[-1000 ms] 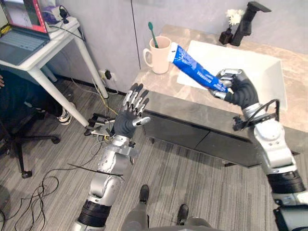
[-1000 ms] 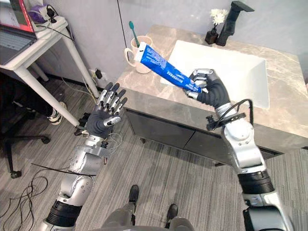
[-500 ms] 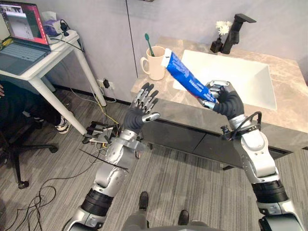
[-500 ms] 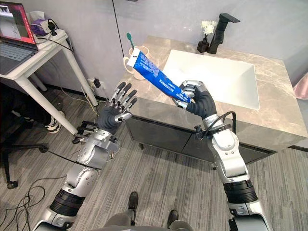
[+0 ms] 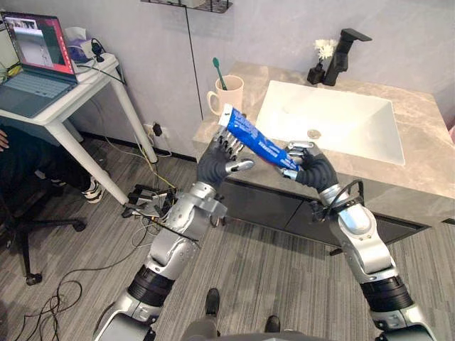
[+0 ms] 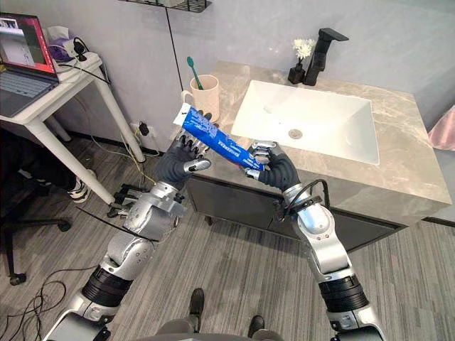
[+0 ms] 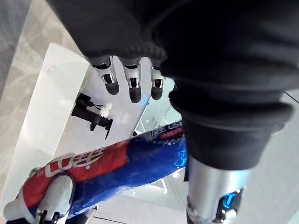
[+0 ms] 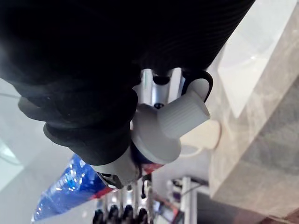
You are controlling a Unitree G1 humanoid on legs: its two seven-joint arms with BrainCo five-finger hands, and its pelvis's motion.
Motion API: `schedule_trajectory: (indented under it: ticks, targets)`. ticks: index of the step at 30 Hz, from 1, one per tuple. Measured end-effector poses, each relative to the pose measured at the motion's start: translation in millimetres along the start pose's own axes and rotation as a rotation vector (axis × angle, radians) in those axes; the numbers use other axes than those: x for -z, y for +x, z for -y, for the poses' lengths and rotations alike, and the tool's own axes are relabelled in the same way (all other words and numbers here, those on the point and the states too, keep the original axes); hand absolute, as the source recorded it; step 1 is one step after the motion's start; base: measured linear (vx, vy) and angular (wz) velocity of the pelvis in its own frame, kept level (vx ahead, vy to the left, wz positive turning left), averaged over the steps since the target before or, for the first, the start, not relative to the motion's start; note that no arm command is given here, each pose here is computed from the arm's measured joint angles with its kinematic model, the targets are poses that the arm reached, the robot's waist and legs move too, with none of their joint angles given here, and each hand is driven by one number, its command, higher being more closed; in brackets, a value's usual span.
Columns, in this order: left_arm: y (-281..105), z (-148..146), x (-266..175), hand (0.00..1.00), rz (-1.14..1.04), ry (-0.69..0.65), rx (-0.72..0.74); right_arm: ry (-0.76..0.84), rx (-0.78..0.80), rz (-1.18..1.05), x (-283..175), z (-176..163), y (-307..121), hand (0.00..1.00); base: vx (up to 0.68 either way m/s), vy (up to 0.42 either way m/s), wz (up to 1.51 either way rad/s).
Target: Organize washtable
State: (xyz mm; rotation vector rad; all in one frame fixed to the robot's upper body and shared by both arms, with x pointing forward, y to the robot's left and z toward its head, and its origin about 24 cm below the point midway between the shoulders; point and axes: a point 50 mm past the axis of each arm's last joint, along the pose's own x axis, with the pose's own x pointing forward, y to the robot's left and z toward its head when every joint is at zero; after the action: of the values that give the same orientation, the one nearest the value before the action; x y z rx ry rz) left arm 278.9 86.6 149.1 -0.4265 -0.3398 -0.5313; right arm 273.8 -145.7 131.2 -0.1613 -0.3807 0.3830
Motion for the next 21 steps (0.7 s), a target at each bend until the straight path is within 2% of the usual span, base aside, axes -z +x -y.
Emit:
schedule_trajectory:
  ticks: [10,11,21]
  targets:
    - [5.6,9.1,1.0,0.0,0.015,-0.034,0.008,0.042,-0.054,-0.031,8.8,-19.3,-4.2,1.0,0.0,-0.004,-0.01]
    - [5.6,9.4,1.2,1.0,0.014,-0.036,0.009,0.044,-0.056,-0.032,9.1,-20.3,-4.3,1.0,0.0,-0.015,-0.03]
    - [5.9,14.7,5.1,1.0,0.001,-0.077,0.023,0.083,-0.044,-0.042,13.0,-26.5,-6.8,1.0,-0.01,-0.009,-0.1]
